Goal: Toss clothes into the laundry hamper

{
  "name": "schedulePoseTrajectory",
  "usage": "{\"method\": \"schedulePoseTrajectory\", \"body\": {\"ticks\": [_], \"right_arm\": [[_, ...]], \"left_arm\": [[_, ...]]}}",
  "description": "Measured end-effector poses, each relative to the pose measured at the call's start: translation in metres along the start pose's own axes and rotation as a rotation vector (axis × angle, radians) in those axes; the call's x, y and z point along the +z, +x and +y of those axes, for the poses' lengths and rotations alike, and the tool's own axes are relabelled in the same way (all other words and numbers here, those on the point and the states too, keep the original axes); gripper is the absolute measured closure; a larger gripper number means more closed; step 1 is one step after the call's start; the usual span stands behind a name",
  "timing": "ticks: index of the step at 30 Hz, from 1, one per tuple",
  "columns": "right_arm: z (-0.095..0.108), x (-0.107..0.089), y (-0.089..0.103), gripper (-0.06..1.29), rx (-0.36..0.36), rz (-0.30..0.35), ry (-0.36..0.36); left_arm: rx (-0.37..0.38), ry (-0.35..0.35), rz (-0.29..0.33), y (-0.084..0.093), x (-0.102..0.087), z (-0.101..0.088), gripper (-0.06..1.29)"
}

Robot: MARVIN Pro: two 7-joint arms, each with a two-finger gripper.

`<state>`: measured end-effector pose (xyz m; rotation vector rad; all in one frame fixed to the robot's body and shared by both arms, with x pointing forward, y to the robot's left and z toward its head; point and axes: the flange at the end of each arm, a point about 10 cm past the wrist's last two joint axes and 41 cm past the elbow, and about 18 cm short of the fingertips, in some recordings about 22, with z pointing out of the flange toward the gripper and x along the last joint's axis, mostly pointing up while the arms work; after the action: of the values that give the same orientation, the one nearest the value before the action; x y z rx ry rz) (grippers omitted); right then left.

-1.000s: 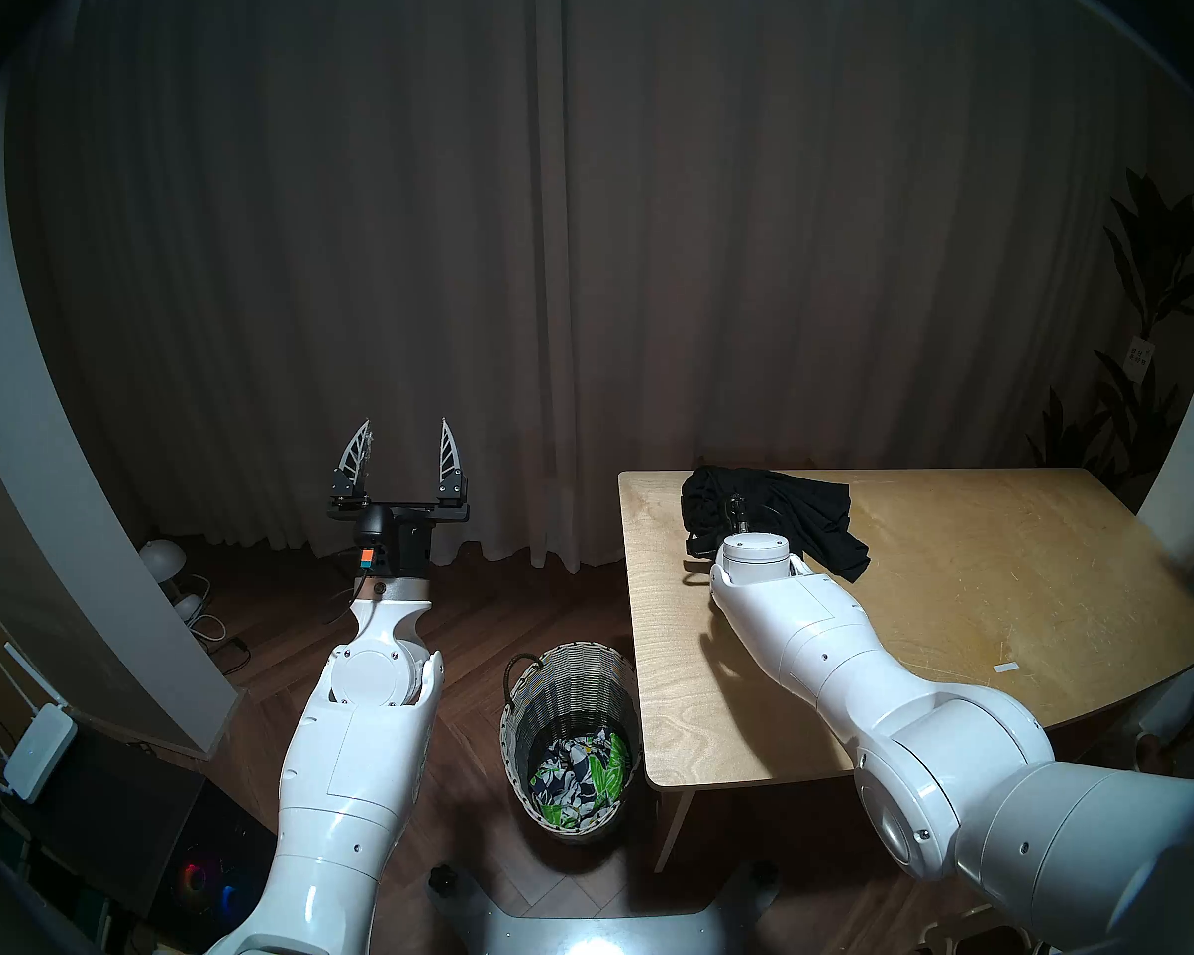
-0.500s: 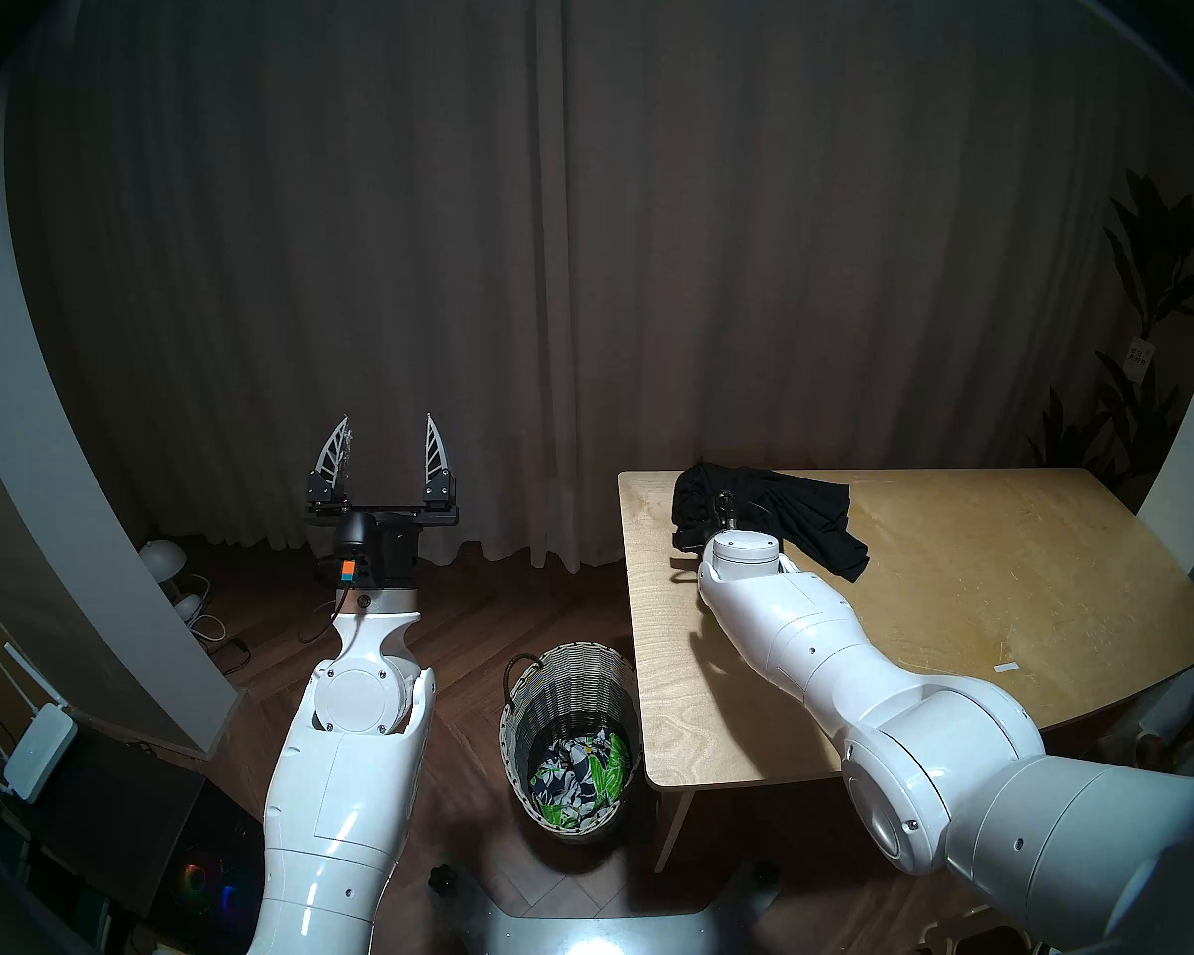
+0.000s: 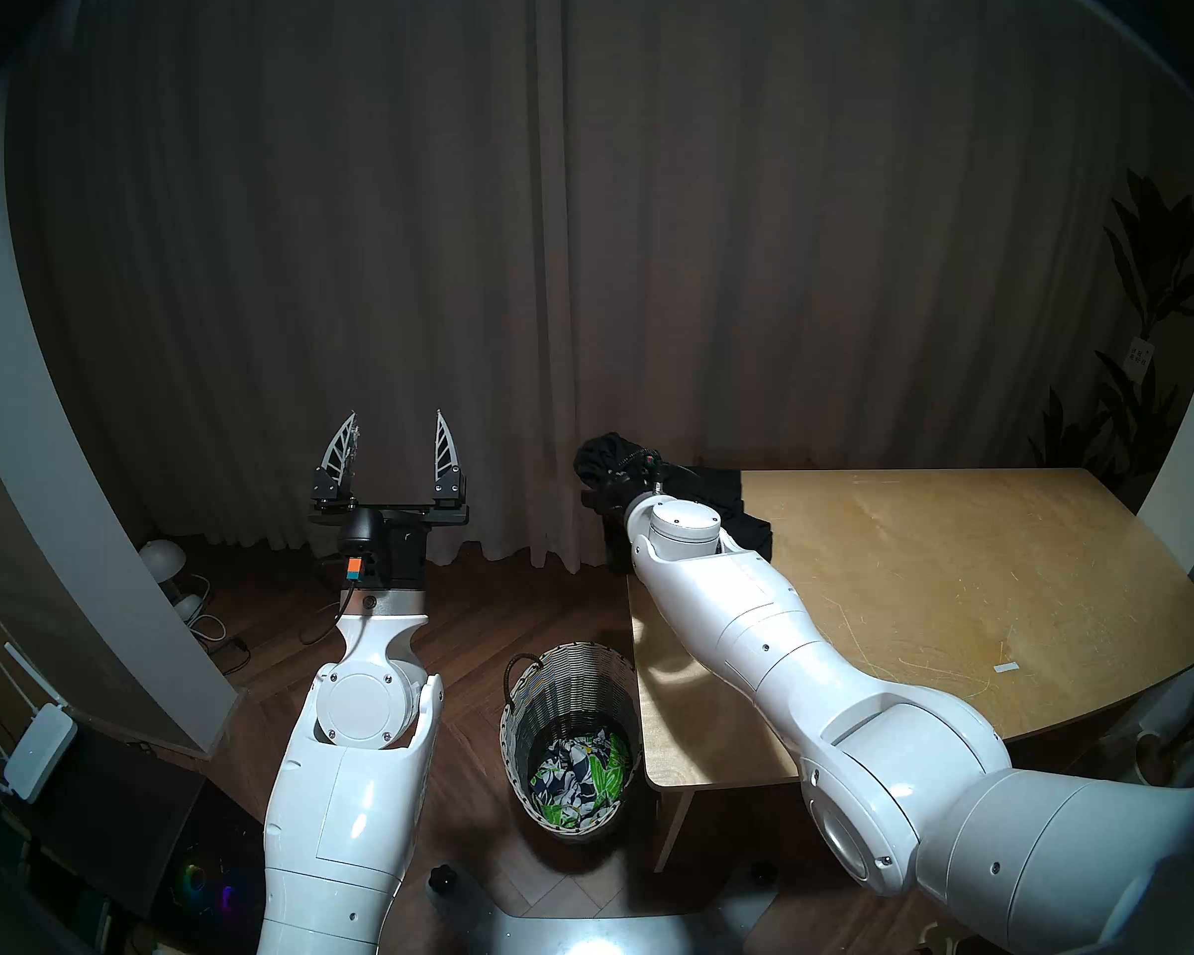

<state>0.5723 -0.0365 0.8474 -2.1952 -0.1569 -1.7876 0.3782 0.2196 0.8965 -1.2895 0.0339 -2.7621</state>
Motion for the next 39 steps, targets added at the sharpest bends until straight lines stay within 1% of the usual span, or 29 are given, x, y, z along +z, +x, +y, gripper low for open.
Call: {"method": "schedulePoseTrajectory", "body": {"ticks": [4, 10, 12, 13, 14, 17, 24, 28, 31, 35, 38, 39], "right_arm": [[-0.027, -0.001, 0.016, 1.26, 0.015, 0.053, 0.077], [-0.066, -0.006, 0.031, 1.26, 0.029, 0.104, 0.184], [-0.083, -0.01, 0.036, 1.26, 0.037, 0.125, 0.229], [-0.088, -0.011, 0.037, 1.26, 0.039, 0.131, 0.242], [-0.097, -0.014, 0.04, 1.26, 0.044, 0.141, 0.267], [-0.112, -0.02, 0.043, 1.26, 0.054, 0.16, 0.309], [-0.148, -0.04, 0.044, 1.26, 0.078, 0.199, 0.412], [-0.158, -0.05, 0.042, 1.26, 0.089, 0.212, 0.443], [-0.156, -0.055, 0.039, 1.26, 0.092, 0.219, 0.447], [-0.142, -0.064, 0.027, 1.26, 0.085, 0.214, 0.428], [-0.128, -0.071, 0.011, 1.26, 0.068, 0.193, 0.4], [-0.124, -0.074, 0.002, 1.26, 0.058, 0.18, 0.391]], "left_arm": [[0.003, 0.005, -0.018, 0.002, -0.004, 0.0, 0.01], [0.011, 0.019, -0.036, 0.005, -0.009, -0.003, 0.01], [0.019, 0.03, -0.047, 0.006, -0.012, -0.007, 0.01], [0.022, 0.034, -0.051, 0.007, -0.014, -0.008, 0.01], [0.027, 0.042, -0.06, 0.008, -0.017, -0.011, 0.01], [0.039, 0.058, -0.08, 0.009, -0.025, -0.017, 0.01], [0.071, 0.103, -0.131, 0.016, -0.046, -0.031, 0.01], [0.083, 0.121, -0.151, 0.022, -0.056, -0.036, 0.01], [0.092, 0.133, -0.166, 0.026, -0.062, -0.039, 0.01], [0.106, 0.151, -0.197, 0.032, -0.074, -0.044, 0.01], [0.115, 0.163, -0.227, 0.036, -0.084, -0.047, 0.01], [0.119, 0.167, -0.24, 0.037, -0.089, -0.048, 0.01]]}}
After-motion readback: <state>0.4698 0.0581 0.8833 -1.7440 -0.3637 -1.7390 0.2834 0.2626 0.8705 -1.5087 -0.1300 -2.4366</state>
